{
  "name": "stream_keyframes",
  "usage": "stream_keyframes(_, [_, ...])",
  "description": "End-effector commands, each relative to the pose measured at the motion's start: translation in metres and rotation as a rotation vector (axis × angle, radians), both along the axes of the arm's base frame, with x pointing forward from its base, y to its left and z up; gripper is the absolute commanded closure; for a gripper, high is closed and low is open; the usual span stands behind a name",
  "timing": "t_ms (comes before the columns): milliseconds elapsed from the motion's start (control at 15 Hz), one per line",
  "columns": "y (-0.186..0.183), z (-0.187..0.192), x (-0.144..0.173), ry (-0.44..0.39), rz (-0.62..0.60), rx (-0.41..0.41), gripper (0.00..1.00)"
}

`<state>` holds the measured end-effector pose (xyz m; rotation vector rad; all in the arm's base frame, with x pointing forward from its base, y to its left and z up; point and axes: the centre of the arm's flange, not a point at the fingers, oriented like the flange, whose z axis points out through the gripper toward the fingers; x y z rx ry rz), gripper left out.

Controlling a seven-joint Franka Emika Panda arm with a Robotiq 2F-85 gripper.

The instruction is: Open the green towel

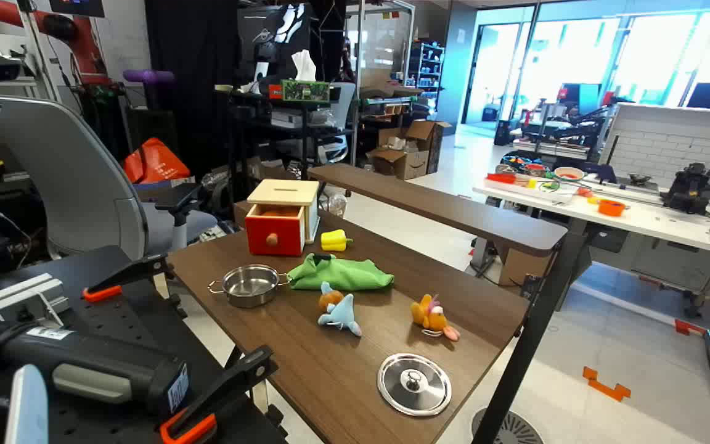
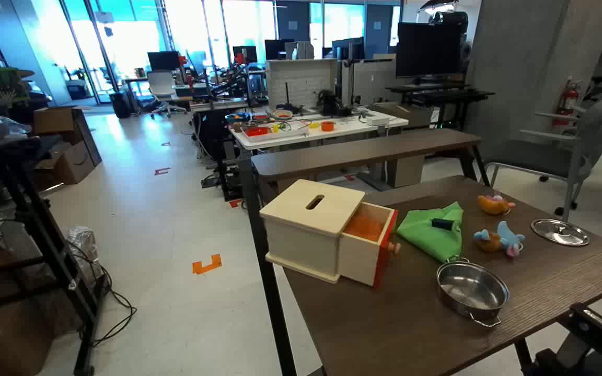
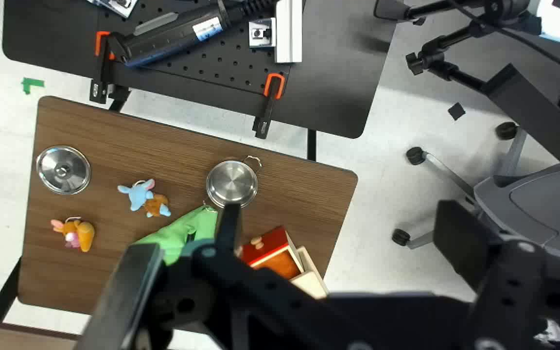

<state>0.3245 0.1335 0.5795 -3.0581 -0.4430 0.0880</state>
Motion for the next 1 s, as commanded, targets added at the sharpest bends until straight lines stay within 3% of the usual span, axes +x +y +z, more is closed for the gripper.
stream_keyframes(0, [0.000, 0.001, 0.000, -0.002, 0.000, 0.000, 0.00])
stream_keyframes(267, [-0.007, -0.002, 0.009, -0.044, -0.030, -0.004, 0.00])
stream_keyframes(533, [-0.024, -0.011, 0.038, -0.086, -0.066, -0.027, 0.00])
stream_keyframes(733, [-0.039, -0.037, 0.074, -0.116, -0.090, -0.051, 0.00])
stream_keyframes(933, [-0.053, -0.087, 0.109, -0.104, -0.100, -0.094, 0.00])
